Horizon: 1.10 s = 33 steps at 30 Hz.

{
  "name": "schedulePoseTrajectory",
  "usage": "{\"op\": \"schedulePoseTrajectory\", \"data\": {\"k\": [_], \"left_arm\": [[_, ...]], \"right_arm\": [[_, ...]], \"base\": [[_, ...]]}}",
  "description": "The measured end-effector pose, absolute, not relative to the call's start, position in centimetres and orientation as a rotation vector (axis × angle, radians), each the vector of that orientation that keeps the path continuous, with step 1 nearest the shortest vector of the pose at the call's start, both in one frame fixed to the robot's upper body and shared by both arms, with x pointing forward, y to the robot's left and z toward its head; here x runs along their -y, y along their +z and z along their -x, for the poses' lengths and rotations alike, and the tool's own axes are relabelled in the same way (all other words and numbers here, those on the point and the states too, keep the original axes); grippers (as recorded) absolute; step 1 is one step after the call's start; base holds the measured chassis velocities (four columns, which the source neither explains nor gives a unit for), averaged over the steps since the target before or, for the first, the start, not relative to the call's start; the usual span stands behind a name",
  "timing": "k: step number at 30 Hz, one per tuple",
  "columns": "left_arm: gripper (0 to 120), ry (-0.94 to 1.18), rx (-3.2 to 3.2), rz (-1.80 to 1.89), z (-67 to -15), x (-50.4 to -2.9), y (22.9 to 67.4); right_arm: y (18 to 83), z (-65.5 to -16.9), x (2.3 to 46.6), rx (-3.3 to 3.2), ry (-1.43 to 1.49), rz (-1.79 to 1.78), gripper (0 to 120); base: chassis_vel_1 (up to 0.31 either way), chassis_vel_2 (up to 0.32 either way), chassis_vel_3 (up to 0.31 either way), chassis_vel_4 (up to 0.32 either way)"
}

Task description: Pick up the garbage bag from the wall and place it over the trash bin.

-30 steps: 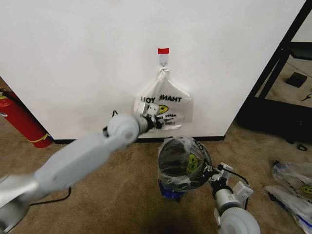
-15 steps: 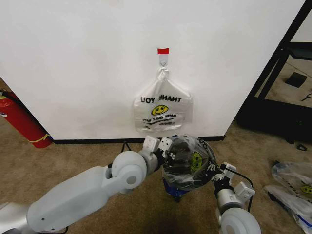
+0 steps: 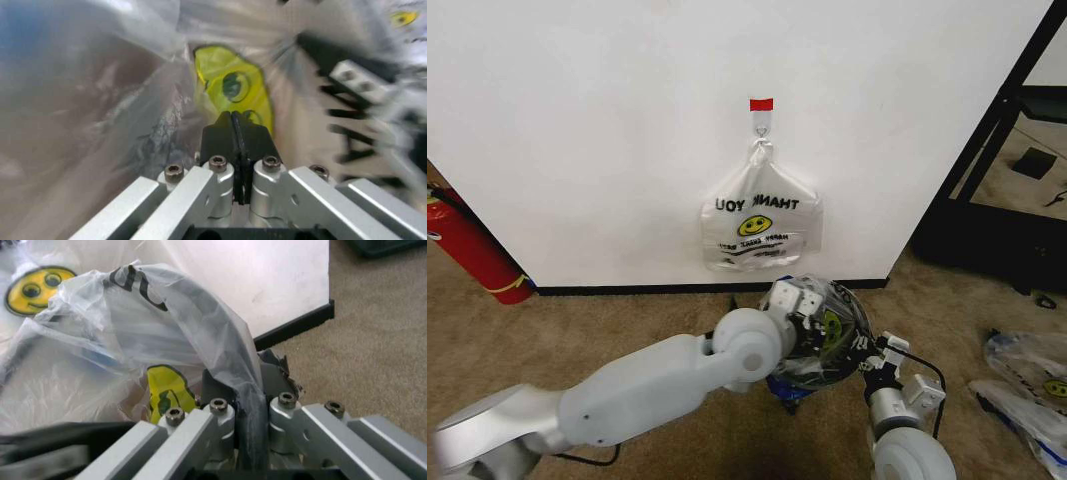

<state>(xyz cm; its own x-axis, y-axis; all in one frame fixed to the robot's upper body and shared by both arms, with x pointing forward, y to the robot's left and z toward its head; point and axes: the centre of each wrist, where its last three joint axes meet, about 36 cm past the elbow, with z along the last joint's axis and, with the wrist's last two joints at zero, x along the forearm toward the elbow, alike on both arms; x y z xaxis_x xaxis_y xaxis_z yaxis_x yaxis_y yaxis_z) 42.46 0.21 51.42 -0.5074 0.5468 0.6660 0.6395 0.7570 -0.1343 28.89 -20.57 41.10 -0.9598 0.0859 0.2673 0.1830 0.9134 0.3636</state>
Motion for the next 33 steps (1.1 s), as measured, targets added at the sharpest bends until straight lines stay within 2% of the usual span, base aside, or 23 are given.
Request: {"op": "schedulePoseTrajectory", "data": {"k": [11, 33], "left_arm": [[0, -0.341, 2.226, 0.743, -44.8, 2.3, 46.7], [0, -0.453, 2.187, 0.647, -46.5, 4.6, 43.2]], "right_arm": [[41.2, -28.1, 20.4, 2.842, -0.565, 0.181, 1], [40.9, -27.8, 20.0, 2.842, -0.555, 0.154, 1]], "base": [[0.0, 0.0, 0.0, 0.0], [0.0, 0.0, 0.0, 0.0]]}}
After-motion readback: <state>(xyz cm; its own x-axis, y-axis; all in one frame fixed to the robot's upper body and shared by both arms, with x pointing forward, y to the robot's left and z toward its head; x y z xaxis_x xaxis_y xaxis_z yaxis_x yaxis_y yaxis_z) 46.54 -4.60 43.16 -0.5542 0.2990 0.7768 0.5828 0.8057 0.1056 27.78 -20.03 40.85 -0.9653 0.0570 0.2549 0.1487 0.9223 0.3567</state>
